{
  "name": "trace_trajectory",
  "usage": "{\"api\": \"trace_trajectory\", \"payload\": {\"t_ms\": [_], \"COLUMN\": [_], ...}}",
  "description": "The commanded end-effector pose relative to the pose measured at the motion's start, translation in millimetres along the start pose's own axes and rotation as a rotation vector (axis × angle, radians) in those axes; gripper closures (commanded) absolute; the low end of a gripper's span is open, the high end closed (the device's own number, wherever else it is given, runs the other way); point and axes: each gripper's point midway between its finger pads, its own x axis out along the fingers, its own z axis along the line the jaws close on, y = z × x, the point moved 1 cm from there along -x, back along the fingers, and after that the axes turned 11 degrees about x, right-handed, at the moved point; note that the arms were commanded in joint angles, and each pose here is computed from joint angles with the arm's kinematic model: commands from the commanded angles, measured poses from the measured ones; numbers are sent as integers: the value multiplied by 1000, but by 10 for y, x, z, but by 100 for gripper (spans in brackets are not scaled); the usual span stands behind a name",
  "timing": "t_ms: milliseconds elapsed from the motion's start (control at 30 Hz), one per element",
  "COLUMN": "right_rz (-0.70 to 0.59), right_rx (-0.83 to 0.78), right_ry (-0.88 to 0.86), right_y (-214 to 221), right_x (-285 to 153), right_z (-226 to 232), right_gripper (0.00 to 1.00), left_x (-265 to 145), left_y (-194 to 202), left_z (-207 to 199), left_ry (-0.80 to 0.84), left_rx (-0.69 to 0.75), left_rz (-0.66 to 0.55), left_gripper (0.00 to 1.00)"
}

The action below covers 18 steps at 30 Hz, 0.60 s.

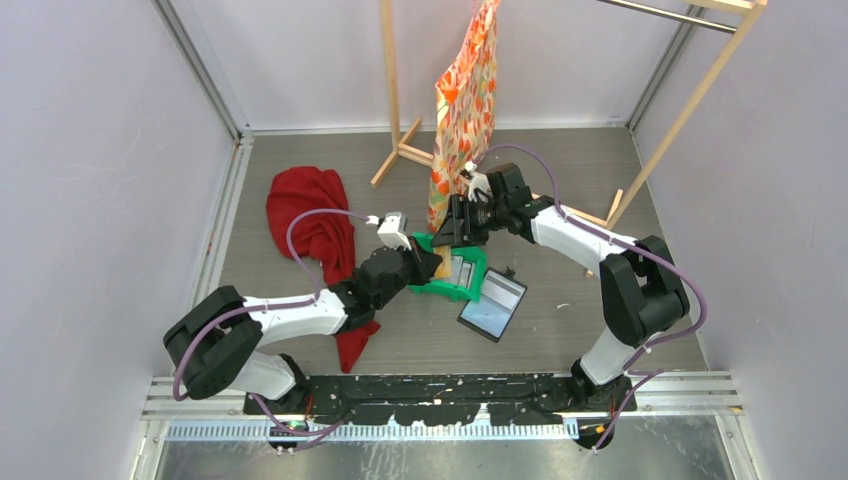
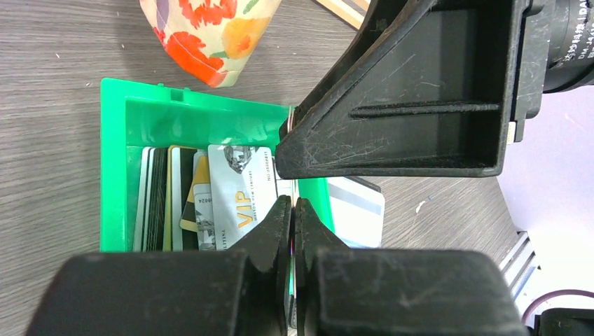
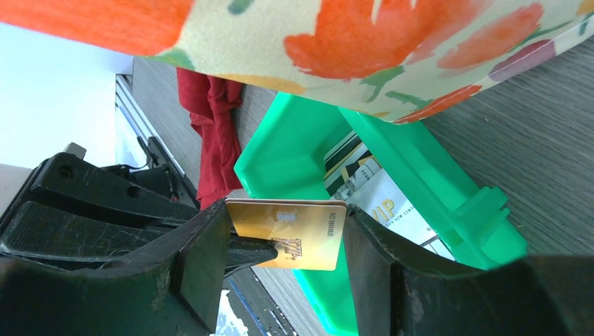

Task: Put the credit cards into the card holder
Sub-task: Insert the credit card into the card holder.

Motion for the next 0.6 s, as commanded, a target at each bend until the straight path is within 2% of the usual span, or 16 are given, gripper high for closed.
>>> {"api": "trace_trajectory", "payload": {"t_ms": [0,67,233,400,567], "right_rz": [-30,-29,-34,-33,-32], "right_rx": [-39,-38,-38,-36,-36], "right_ry": [-56,-58,-54,-34,-26], "right_y": [-125,-121,-127,-124,-126], "right_x": [-5,-1,3,30,42], "right_z": [178,181,166,107,83], "right_gripper": [56,60,62,63,63], "left_x": [16,16,23,29,35], "left_y": [-138,-141,-122,-81,-39], "left_z": [-82,-87,-70,-35,-20], "left_ry": [33,35,33,23,23], "left_rx": [-30,-32,-41,-52,-52], "left_rz": [-60,-61,-57,-42,-25], "left_gripper": [100,100,98,74,59]}}
